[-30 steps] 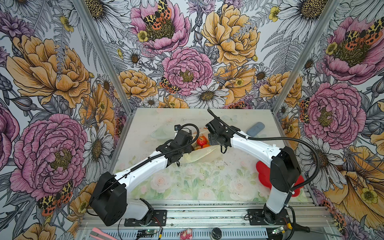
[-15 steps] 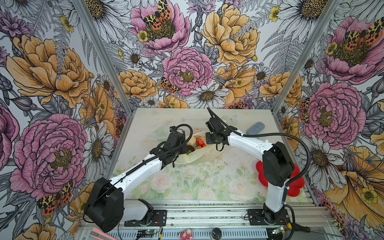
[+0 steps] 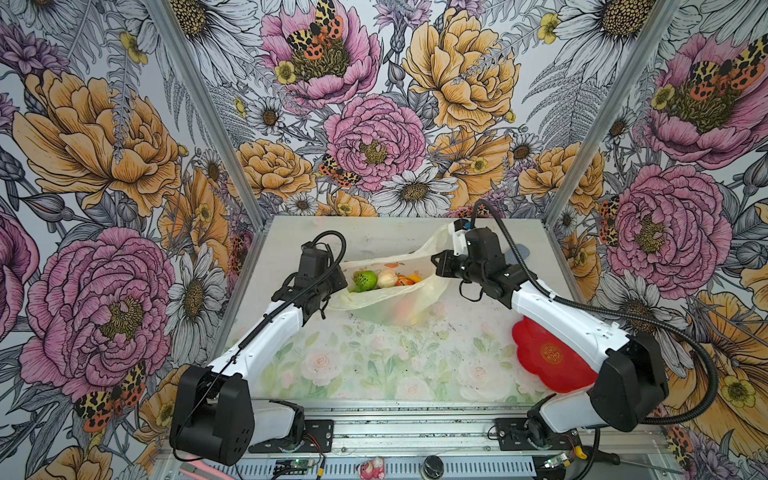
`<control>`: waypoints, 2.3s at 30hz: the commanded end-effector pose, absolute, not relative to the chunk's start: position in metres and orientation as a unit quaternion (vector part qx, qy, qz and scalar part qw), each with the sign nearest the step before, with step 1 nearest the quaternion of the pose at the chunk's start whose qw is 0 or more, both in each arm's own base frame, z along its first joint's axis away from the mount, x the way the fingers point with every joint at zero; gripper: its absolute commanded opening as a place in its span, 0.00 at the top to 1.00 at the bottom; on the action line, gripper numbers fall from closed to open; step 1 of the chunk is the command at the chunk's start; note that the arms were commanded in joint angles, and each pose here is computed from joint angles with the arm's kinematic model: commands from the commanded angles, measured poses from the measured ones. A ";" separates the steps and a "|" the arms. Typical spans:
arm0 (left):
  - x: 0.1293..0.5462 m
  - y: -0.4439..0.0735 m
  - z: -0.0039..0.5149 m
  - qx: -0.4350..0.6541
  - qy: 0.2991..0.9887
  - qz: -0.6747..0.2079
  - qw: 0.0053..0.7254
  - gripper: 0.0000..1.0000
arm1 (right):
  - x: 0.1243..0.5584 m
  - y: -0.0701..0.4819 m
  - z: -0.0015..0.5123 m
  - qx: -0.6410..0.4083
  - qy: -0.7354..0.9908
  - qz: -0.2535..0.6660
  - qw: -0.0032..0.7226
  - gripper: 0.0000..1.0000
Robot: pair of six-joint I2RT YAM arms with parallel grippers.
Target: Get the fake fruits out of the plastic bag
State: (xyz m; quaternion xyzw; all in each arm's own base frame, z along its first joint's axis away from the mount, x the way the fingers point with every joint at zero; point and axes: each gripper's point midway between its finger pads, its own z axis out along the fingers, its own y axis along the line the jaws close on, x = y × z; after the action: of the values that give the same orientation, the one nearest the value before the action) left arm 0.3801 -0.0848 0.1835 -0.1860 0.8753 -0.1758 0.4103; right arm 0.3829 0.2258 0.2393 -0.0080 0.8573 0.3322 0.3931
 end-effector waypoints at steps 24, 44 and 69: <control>0.326 -0.103 0.114 -0.166 0.927 -0.093 0.322 0.21 | 0.364 0.211 0.181 0.035 0.855 0.349 0.382 1.00; 0.312 -0.093 0.077 -0.185 0.902 -0.176 0.348 1.00 | 0.428 0.189 0.193 0.101 0.821 0.425 0.368 1.00; 0.302 -0.202 0.121 -0.027 0.890 -0.227 0.396 1.00 | 0.357 0.193 0.209 0.031 0.886 0.212 0.410 0.28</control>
State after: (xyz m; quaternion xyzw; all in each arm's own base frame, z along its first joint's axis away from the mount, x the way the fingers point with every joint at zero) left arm 0.2980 -0.2016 0.1105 -0.0192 0.9005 -0.2229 0.3728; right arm 0.3667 0.1994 0.2189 0.0191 0.8736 0.2658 0.4073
